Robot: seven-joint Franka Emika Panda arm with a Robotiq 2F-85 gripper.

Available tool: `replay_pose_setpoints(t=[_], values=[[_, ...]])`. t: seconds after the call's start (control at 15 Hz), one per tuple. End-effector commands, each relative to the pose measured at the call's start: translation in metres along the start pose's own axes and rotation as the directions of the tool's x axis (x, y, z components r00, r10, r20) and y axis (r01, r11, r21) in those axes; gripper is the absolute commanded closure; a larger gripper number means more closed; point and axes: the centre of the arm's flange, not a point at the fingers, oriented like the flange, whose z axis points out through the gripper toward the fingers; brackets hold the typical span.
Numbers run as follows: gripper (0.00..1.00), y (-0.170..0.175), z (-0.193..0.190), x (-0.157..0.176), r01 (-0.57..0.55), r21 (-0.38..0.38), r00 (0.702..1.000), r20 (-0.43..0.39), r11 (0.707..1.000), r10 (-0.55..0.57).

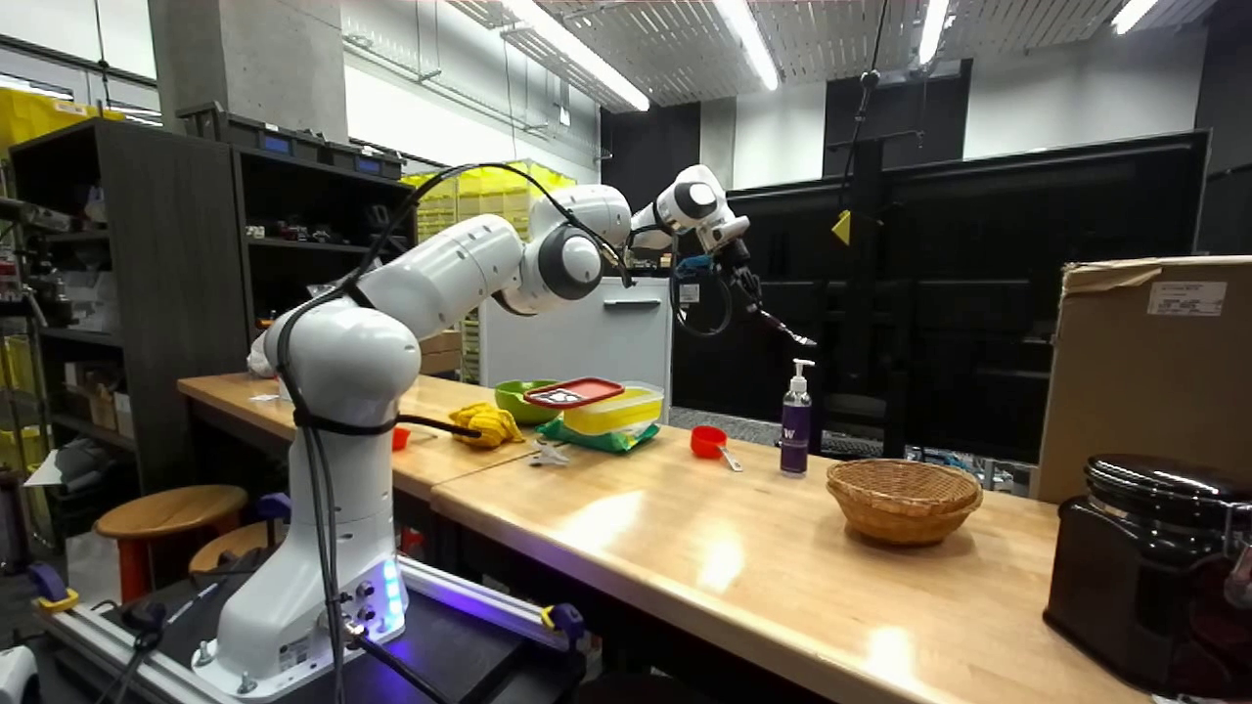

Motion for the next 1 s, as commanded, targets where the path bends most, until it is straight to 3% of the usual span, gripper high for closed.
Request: replay_pose_setpoints(t=[0.0,0.33,0.67,0.8,0.93], values=[[0.97,0.045,-0.006,0.013,-0.159,0.116,0.986,-0.027,0.980,0.164],[0.97,0.063,0.003,0.023,-0.352,0.235,0.919,-0.100,0.906,0.382],[0.97,0.061,0.005,0.023,-0.540,0.258,0.789,-0.177,0.801,0.589],[0.97,0.062,0.002,0.020,-0.598,0.190,0.766,-0.152,0.779,0.625],[0.97,0.067,0.003,0.014,-0.625,0.069,0.769,-0.115,0.778,0.629]])
